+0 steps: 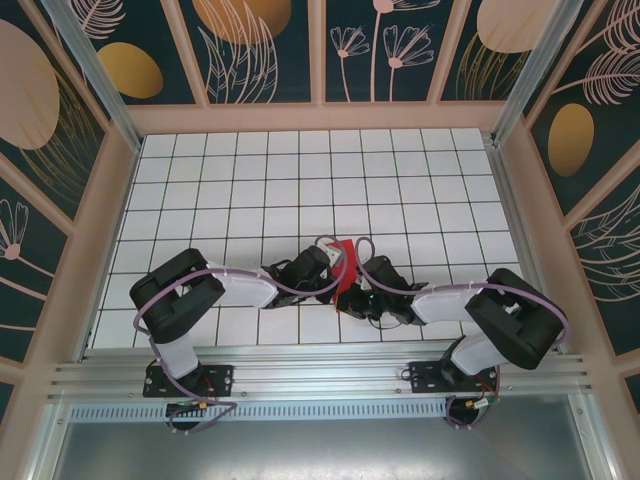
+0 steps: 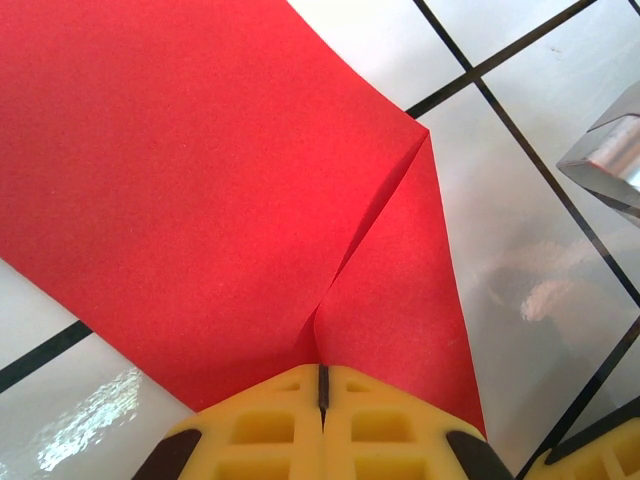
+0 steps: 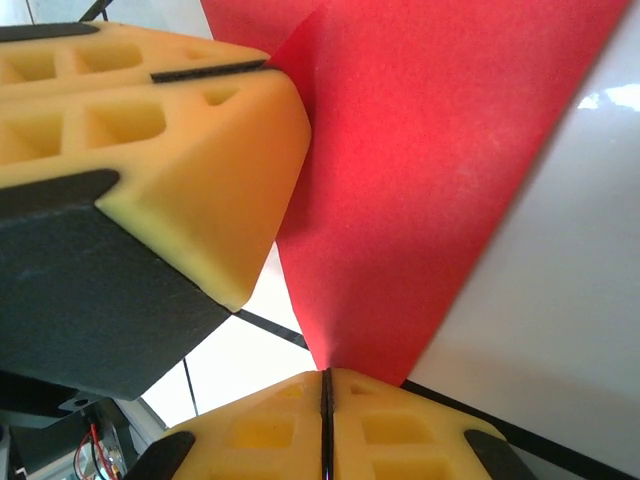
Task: Fold a paper plane with a square sheet of paper (pick it up from the middle)
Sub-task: Third fold the triangle at the center of the table.
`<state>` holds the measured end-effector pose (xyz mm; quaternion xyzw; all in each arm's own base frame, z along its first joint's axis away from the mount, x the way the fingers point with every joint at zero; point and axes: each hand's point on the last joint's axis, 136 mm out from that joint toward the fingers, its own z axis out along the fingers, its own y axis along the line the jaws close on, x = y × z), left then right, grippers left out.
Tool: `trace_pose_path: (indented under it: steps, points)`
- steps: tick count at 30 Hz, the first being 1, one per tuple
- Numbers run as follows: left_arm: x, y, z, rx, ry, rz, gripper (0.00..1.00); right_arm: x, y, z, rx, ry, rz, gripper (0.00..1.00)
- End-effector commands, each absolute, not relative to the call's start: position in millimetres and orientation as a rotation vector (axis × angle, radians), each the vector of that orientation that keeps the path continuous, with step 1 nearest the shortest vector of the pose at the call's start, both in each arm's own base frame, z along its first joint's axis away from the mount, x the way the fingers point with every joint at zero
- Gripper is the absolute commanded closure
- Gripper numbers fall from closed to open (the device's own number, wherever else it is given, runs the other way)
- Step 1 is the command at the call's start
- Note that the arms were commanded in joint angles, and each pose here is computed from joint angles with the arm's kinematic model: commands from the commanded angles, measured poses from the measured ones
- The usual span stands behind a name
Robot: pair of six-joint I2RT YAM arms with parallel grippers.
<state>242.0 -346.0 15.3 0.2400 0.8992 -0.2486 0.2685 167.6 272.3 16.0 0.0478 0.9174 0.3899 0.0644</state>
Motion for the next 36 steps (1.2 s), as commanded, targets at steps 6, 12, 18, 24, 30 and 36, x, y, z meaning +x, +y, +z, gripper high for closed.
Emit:
trace_pose_path:
  steps: [6, 12, 18, 24, 30, 36]
  points:
    - [235, -326, -13, 0.678, 2.525, -0.556, 1.00, 165, 270, 12, 0.159, 2.809, 1.042, 0.89]
    - [234, -327, -13, 0.682, 2.527, -0.555, 1.00, 158, 265, -8, 0.196, 2.875, 0.963, 0.91]
    - [234, -325, -13, 0.680, 2.527, -0.550, 1.00, 164, 274, 20, 0.166, 2.778, 1.044, 0.90]
    - [234, -326, -12, 0.679, 2.526, -0.555, 1.00, 163, 274, 27, 0.150, 2.749, 1.084, 0.89]
    - [235, -328, -11, 0.681, 2.525, -0.562, 1.00, 154, 266, -4, 0.182, 2.852, 0.992, 0.89]
    - [235, -329, -7, 0.674, 2.519, -0.576, 1.00, 161, 264, 9, 0.148, 2.833, 0.938, 0.90]
